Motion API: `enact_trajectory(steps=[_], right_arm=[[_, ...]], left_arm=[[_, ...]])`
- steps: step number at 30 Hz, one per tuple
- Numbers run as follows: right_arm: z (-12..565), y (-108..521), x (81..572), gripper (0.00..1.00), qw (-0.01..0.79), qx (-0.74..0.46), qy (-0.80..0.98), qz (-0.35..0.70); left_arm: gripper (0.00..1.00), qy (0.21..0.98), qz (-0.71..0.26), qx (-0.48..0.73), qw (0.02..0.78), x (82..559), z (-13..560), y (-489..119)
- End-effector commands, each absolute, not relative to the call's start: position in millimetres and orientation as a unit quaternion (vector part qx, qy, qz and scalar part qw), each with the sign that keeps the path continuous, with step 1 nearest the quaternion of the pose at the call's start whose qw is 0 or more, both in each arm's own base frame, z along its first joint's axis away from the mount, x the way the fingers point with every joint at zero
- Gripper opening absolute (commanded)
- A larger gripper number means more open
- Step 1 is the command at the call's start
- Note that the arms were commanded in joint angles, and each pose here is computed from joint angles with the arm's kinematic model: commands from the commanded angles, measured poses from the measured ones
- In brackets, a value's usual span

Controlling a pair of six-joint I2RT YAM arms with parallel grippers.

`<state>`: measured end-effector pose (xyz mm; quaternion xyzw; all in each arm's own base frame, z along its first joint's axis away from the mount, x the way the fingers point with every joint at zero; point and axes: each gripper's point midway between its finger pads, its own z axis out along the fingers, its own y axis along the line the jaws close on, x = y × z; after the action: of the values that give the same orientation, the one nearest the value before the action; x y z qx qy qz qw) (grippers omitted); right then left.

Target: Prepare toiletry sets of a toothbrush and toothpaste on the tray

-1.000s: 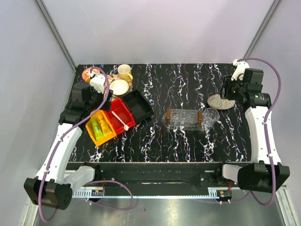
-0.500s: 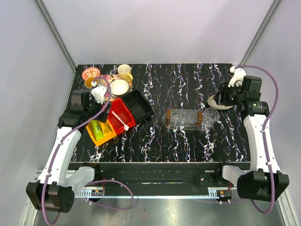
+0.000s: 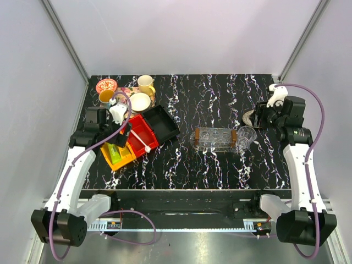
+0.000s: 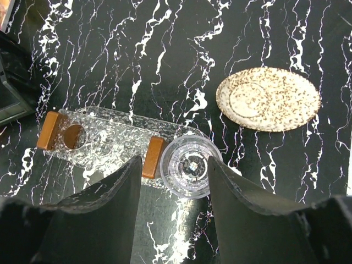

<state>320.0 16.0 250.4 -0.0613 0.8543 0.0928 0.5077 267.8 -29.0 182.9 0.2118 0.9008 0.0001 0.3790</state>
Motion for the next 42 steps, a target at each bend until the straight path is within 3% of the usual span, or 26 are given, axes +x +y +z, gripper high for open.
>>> enact_trajectory(steps=[1, 16, 30, 42], right_arm=[[252, 10, 329, 0.57, 0.522, -0.058, 0.847, 0.079], [245, 9, 331, 0.57, 0.514, -0.062, 0.852, 0.077], [243, 6, 333, 0.57, 0.516, -0.060, 0.852, 0.067], [239, 9, 333, 0.56, 0.511, -0.066, 0.854, 0.076]], left_arm=[[0.91, 0.915, 0.024, 0.180, 0.361, 268, 172, -16], [0.69, 0.960, 0.019, 0.050, 0.276, 279, 134, 11], [0.71, 0.973, -0.001, -0.038, 0.230, 293, 106, 10], [0.63, 0.969, -0.008, -0.106, 0.224, 299, 100, 12]])
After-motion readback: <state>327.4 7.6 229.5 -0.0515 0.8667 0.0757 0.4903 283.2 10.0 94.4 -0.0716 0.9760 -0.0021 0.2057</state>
